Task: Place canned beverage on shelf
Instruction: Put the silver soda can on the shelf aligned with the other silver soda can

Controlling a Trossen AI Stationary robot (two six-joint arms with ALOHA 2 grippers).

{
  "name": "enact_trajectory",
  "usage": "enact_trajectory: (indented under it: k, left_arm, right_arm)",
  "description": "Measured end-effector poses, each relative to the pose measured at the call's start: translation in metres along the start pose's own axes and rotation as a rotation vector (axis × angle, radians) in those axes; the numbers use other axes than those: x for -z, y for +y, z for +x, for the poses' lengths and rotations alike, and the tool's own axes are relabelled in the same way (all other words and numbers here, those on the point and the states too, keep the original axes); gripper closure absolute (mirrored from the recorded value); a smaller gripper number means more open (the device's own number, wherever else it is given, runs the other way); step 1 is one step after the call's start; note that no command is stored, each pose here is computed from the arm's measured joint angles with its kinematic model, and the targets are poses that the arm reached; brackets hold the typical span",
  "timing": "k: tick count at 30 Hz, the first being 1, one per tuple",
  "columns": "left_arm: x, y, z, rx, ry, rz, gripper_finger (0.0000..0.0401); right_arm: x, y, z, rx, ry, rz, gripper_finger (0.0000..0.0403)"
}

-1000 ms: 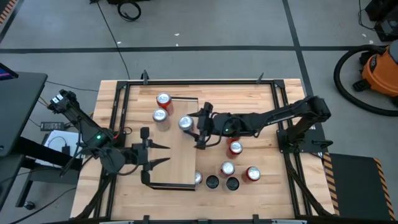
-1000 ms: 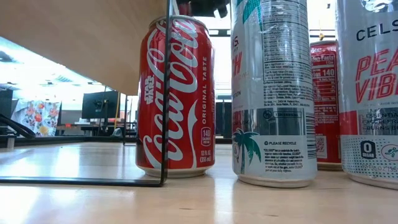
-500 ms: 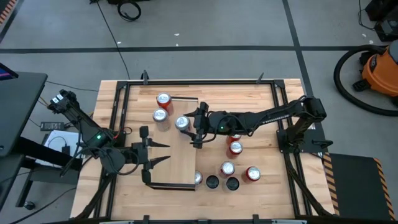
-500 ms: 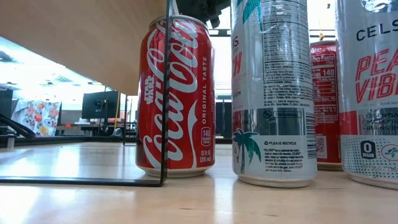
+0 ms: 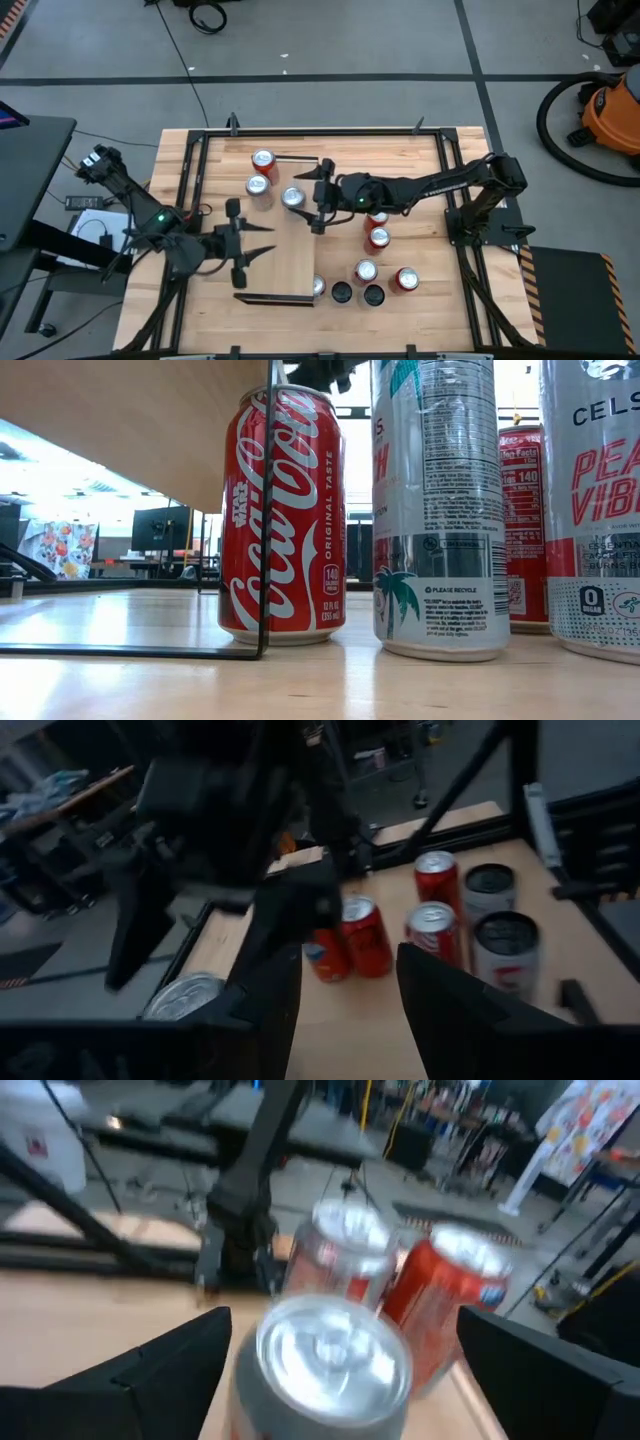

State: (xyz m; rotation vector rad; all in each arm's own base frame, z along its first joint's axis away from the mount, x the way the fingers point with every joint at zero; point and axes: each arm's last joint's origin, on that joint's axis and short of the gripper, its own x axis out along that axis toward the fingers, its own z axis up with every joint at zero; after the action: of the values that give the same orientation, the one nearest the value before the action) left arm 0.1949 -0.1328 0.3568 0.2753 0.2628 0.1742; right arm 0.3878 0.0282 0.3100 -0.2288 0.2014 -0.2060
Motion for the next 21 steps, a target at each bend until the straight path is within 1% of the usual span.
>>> enact_trajectory:
  k: [3,5,9,11,13,16,19,21]
  left_arm:
    - [0.001,0.007,0.007,-0.031,0.013,-0.03,0.0225]
    - [0.002,0.012,0.012,-0.037,0.025,-0.06,0.0225]
    - [0.004,0.016,0.018,0.016,0.049,-0.102,0.0225]
    - [0.006,0.014,0.022,0.022,0.061,-0.095,0.0225]
    - [0.008,0.011,0.024,0.025,0.078,-0.063,0.0225]
    - [0.01,0.009,0.028,0.021,0.09,-0.052,0.0225]
    - [0.012,0.009,0.031,0.01,0.108,-0.042,0.0225]
    - [0.013,0.013,0.034,-0.008,0.11,-0.053,0.0225]
  right_arm:
    - [-0.011,-0.003,-0.011,0.002,-0.034,-0.004,0.0007]
    - [-0.018,-0.007,-0.02,0.014,-0.029,-0.005,0.0008]
    - [-0.026,-0.012,-0.042,0.064,0.04,-0.022,0.0009]
    - [-0.027,-0.015,-0.053,0.086,0.086,-0.021,0.001]
    - [-0.027,-0.017,-0.062,0.098,0.128,-0.01,0.001]
    - [-0.026,-0.02,-0.073,0.094,0.187,0.016,0.001]
    - [-0.02,-0.021,-0.075,0.095,0.231,0.038,0.001]
    - [-0.012,-0.02,-0.072,0.098,0.252,0.046,0.001]
